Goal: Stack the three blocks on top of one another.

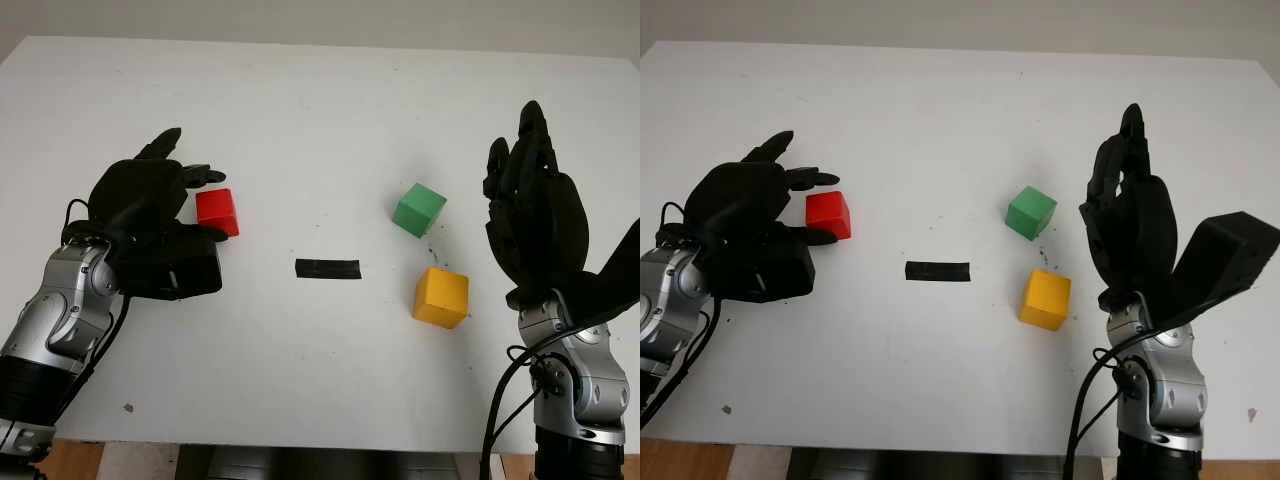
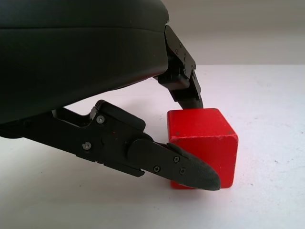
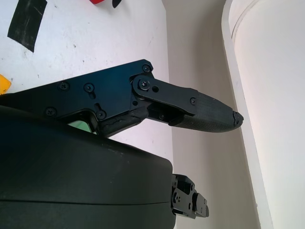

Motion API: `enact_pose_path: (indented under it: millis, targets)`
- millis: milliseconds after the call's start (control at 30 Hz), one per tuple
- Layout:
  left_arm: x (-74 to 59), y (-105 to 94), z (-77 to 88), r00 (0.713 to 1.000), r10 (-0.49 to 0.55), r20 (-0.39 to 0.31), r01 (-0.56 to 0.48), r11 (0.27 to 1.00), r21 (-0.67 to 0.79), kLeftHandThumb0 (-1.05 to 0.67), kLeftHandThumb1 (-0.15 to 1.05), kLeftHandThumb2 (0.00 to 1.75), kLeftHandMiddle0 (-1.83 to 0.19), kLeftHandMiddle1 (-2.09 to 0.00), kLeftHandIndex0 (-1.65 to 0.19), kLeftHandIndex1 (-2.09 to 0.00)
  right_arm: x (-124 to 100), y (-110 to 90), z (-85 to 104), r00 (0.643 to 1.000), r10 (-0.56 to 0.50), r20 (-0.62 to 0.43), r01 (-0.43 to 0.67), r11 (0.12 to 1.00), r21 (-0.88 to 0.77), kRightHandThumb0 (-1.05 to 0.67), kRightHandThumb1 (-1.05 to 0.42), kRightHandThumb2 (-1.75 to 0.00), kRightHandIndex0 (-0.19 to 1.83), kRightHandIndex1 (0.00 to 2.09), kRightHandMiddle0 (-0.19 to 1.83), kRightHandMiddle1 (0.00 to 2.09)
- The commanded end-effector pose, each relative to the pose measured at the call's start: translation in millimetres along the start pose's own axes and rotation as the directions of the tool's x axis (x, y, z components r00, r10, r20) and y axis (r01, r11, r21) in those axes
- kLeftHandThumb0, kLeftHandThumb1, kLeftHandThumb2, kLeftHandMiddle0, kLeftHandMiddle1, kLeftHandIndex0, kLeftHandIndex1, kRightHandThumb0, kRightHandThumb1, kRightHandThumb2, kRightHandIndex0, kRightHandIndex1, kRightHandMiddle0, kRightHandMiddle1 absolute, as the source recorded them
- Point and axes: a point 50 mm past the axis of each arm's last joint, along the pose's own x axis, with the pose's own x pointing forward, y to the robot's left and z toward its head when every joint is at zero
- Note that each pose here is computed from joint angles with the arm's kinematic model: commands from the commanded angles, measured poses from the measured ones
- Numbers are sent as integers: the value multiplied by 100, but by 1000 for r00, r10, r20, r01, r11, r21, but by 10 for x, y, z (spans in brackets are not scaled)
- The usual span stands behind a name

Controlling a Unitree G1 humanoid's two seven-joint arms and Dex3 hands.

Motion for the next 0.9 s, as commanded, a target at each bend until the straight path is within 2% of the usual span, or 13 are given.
enact_pose_path:
  millis: [0,467,533,600,700,867]
  targets:
    - [1,-21,6,1000,-12,3,12,1000,12,-71,101,5,-10,-6,-23,-93,-15,-7,41,1000,-5,21,5,1000,-4,-71,-105,-70,-19,0,-19,0]
    - [12,-35,3,998,-56,-8,56,998,27,-71,100,5,-14,-6,-24,-94,-12,-7,42,1000,-6,23,6,1000,0,-72,-105,-69,-19,0,-19,0]
    - [5,-38,8,998,-56,-4,56,998,26,-69,101,6,-15,-6,-26,-98,-18,-4,42,1000,-7,24,7,1000,4,-72,-105,-69,-19,0,-19,0]
    - [-3,-42,13,999,-49,8,49,999,20,-57,104,12,-18,-6,-30,-107,-24,-5,41,1000,-5,24,5,1000,1,-71,-105,-69,-19,0,-19,0]
    - [-10,-53,17,999,-23,32,24,999,-31,-48,105,18,-22,-7,-30,-115,-28,-6,39,1000,-6,23,6,1000,-6,-71,-105,-69,-19,0,-19,0]
    - [-25,-64,38,995,45,84,-21,963,-268,-43,105,23,-26,-6,-25,-125,-37,-5,34,1000,-9,20,9,1000,-5,-71,-105,-69,-19,0,-19,0]
